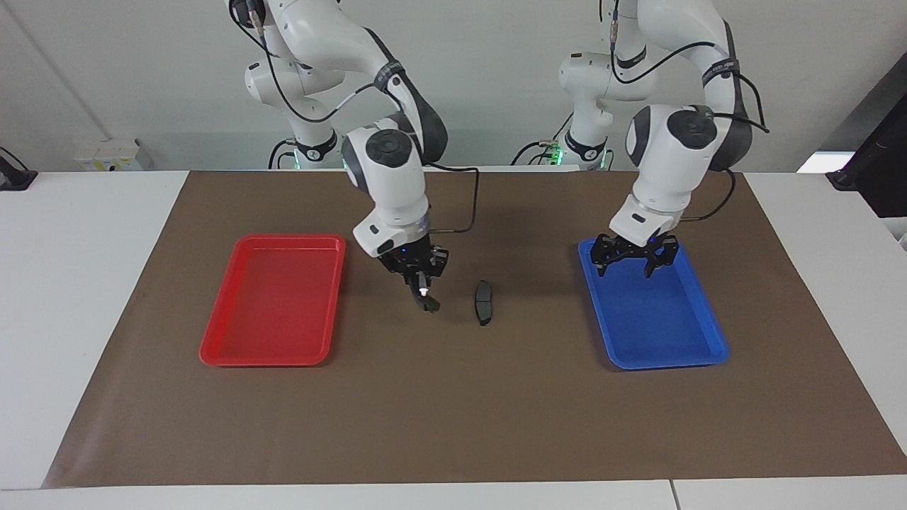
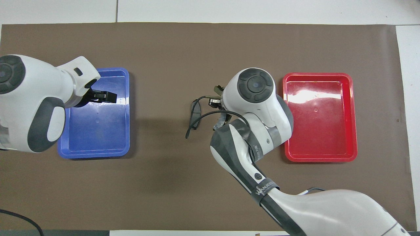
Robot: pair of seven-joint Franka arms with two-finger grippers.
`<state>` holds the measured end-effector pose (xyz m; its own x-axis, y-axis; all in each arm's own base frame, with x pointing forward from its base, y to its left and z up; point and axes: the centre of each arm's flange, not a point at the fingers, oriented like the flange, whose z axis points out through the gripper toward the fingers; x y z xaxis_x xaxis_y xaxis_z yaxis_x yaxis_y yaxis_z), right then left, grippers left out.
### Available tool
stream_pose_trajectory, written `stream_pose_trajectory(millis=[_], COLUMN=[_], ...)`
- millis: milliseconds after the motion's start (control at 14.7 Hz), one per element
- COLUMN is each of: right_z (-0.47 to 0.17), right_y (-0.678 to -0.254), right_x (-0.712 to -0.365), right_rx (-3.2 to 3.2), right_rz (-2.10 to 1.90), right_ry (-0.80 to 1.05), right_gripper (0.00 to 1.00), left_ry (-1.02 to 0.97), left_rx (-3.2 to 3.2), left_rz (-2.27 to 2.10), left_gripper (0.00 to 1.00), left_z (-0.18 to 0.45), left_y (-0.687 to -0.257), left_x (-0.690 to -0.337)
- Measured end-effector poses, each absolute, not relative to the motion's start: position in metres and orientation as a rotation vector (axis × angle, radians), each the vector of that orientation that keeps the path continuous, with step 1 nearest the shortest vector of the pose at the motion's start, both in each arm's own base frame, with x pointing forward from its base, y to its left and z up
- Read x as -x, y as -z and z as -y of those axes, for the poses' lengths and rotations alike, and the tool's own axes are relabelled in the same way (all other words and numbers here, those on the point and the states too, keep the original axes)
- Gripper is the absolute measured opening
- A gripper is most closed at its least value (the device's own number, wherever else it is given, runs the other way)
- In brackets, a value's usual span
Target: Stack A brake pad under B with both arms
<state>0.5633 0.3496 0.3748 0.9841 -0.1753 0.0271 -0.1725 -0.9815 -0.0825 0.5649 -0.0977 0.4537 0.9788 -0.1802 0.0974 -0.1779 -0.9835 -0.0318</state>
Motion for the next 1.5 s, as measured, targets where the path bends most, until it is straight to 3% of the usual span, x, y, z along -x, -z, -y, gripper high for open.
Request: stream_pose_trajectory(millis=[340, 817, 1497], right_z=[-0.406, -0.412, -0.423], right_y=[-0.338, -0.314, -0.304], right_x=[-0.552, -0.556, -0.551], right_rx=[3.037, 3.037, 3.035], right_rz=[-0.274, -0.244, -0.221], right_ry=[0.067, 0.132, 0.141], right_gripper=[0.43, 0.43, 0.43], left_ry=[0.119, 0.058, 0.021], left_rx=[3.096, 3.102, 3.104], left_rz=[-0.261, -0.196, -0.190], left_gripper=[0.99, 0.99, 0.98], left_z=[0.016, -0.006, -0.021], left_y=[-0.494, -0.558, -0.566], left_x=[-0.557, -0.553, -0.550])
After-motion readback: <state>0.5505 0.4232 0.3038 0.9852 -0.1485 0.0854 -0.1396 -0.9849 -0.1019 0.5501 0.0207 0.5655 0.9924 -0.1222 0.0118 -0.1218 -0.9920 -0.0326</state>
